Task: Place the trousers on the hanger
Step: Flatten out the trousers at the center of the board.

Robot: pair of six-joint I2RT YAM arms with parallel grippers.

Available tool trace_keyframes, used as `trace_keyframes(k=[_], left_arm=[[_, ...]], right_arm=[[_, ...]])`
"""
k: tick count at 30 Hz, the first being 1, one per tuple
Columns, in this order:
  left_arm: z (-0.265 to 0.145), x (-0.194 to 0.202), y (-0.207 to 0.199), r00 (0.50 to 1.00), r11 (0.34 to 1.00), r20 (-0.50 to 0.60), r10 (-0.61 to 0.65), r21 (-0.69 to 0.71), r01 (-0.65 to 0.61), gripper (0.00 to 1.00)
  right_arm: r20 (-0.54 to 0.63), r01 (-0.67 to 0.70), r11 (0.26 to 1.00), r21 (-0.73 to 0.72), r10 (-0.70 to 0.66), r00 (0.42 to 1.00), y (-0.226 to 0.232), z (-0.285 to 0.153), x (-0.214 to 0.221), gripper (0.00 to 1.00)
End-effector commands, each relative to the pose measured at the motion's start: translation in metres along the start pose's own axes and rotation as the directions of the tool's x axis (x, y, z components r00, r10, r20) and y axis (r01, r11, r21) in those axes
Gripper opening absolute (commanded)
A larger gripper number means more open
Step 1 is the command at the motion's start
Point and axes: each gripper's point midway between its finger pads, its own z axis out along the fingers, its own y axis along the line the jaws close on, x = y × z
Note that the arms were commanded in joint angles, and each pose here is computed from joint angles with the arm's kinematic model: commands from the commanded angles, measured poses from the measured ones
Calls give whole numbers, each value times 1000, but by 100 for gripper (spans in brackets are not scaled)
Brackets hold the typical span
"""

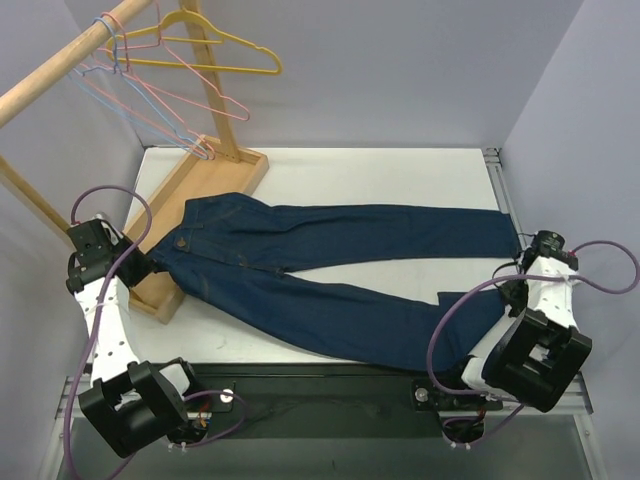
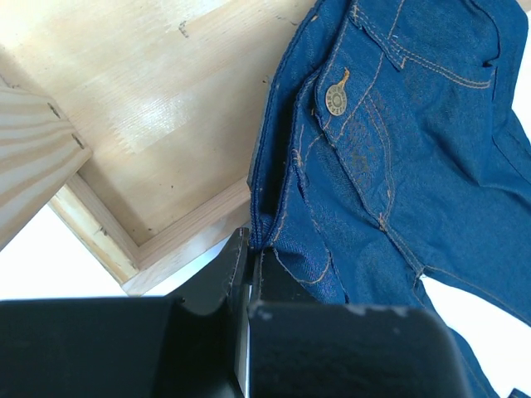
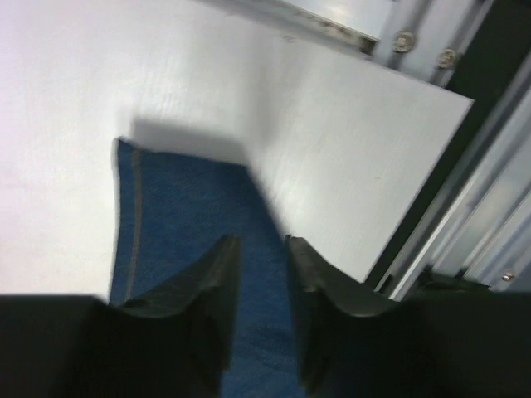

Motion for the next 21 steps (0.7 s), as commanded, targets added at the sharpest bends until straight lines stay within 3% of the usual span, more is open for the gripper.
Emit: trace_keyframes(k=[1, 2, 4, 11, 18, 21], left_arm=[[9, -21, 21, 993, 997, 104, -60, -51, 66, 0], [8, -20, 22, 993, 997, 101, -58, -54, 64, 0], [8, -17, 23, 994, 997, 97, -54, -56, 60, 0], [9, -11, 24, 995, 997, 84, -46, -54, 51, 0], [8, -11, 21, 996, 998, 83, -40, -42, 43, 0], [8, -10, 20, 996, 998, 81, -38, -39, 41, 0]], right_arm=[[124, 220, 966, -133, -204, 971, 45, -36, 0, 39], [128, 268, 950, -160, -249, 960, 53, -38, 6, 45], [113, 359, 898, -254, -341, 933, 77, -46, 27, 49], [40, 603, 762, -236, -613, 789, 97, -32, 84, 51], [4, 739, 658, -147, -746, 666, 107, -14, 112, 54], [-2, 756, 646, -109, -761, 649, 107, -9, 114, 54]])
